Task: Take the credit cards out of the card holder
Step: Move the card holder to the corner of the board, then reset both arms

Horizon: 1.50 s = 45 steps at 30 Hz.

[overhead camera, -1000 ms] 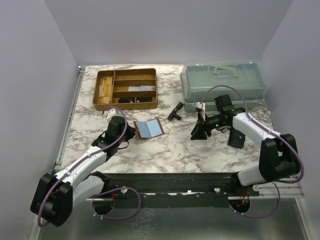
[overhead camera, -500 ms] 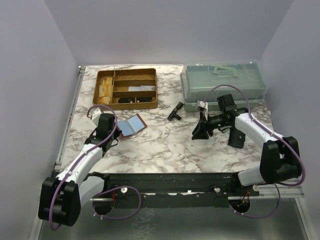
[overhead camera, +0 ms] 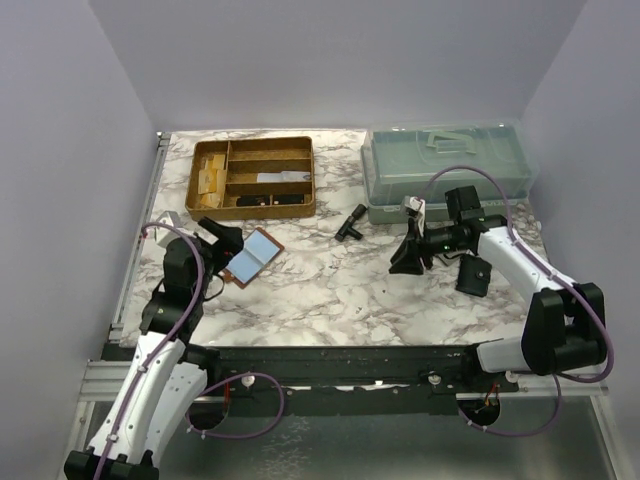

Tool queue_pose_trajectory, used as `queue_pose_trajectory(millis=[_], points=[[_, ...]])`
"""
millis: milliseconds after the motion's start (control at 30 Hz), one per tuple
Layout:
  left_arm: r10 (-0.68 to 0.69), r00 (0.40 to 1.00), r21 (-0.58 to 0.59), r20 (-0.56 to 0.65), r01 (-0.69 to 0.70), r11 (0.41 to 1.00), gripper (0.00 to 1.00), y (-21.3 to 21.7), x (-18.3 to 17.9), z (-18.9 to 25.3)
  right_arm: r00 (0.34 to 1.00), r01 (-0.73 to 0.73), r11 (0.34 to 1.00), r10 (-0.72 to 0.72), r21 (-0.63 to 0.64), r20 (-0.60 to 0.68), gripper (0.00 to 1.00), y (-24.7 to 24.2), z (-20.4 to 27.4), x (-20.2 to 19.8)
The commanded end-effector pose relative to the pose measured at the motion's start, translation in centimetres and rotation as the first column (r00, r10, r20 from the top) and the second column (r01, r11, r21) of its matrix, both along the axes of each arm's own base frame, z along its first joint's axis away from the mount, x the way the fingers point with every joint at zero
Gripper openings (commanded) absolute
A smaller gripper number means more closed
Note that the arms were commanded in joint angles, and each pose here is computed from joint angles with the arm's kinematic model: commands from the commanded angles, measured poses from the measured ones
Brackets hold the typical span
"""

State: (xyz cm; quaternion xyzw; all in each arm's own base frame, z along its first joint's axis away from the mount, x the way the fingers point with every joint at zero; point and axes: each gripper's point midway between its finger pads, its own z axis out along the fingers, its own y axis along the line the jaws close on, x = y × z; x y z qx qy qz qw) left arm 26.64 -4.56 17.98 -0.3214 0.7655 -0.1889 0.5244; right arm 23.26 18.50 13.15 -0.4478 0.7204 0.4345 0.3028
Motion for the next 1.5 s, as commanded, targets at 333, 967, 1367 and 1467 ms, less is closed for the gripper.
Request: queue_pose_trajectory(millis=[333, 967, 1367, 1467], points=[[-0.576, 0.795, 0.054, 0.189, 0.578, 0.814, 0.98, -9.2, -1.6, 8.9, 0.971, 0.109, 0.987, -0.131, 0.117, 0.201, 0.53, -3.3, 8.2, 1.4], [-0.634, 0.711, 0.058, 0.304, 0.65, 0.757, 0.99, -11.0, -1.3, 13.4, 0.761, 0.549, 0.799, -0.6, 0.247, 0.248, 0.99, -8.0, 22.7, 5.1], [-0.631, 0.713, 0.076, 0.305, 0.643, 0.762, 0.99, -10.4, -3.1, 14.2, 0.802, 0.494, 0.813, -0.563, 0.308, 0.198, 0.99, -7.6, 23.5, 3.2], [-0.628, 0.718, 0.074, 0.299, 0.639, 0.766, 0.99, -10.3, -3.2, 13.9, 0.786, 0.511, 0.805, -0.579, 0.301, 0.214, 0.99, -7.9, 23.1, 3.0]])
